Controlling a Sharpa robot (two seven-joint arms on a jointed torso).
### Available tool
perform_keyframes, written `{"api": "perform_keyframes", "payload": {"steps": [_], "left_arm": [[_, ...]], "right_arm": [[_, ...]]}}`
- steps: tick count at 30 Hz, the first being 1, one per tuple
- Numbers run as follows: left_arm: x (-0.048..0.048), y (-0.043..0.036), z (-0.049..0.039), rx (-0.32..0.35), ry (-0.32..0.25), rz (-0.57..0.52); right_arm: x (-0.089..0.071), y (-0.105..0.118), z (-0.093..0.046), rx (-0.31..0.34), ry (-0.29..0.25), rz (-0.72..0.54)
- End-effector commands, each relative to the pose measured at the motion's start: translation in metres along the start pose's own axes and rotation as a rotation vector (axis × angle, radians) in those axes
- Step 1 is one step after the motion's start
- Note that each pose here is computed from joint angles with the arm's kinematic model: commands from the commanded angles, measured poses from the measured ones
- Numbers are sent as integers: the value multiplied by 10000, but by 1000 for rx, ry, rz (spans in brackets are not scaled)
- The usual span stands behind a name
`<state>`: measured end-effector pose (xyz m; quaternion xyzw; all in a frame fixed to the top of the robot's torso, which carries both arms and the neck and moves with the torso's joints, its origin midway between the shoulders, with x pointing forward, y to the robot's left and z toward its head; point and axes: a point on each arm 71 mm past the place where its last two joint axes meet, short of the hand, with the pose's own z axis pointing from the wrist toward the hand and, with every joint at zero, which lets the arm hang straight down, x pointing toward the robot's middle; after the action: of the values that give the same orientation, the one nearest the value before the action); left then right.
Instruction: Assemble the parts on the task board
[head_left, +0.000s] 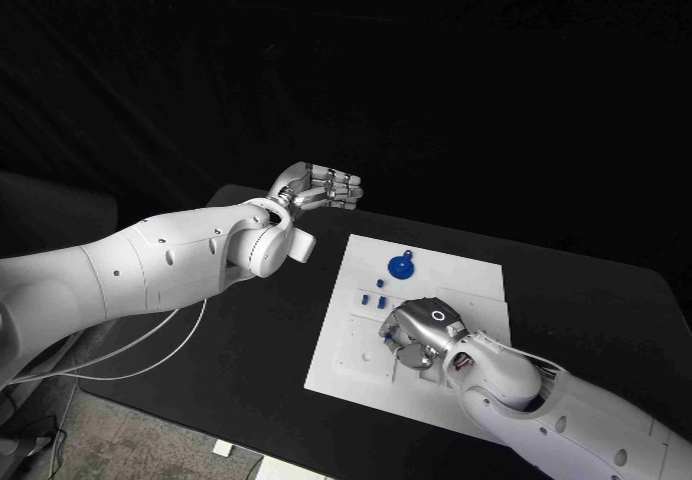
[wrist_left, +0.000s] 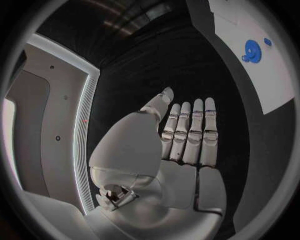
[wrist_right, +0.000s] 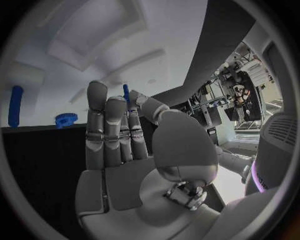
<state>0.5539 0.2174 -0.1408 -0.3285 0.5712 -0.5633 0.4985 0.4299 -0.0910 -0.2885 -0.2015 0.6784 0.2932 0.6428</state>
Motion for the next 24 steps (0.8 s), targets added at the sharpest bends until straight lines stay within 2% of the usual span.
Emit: {"api": "perform_keyframes", "payload": {"steps": [1,12,24], "left_arm": [[20,-22,5,12,16,-1],[24,-23,5,12,17,-1],[24,-23,4,12,18,-1]], "right_arm": [[13,13,-6,-15,-24,12],[58,-7,-23,-9,-50,20],[85,-17,-22,-6,-43,19]]}}
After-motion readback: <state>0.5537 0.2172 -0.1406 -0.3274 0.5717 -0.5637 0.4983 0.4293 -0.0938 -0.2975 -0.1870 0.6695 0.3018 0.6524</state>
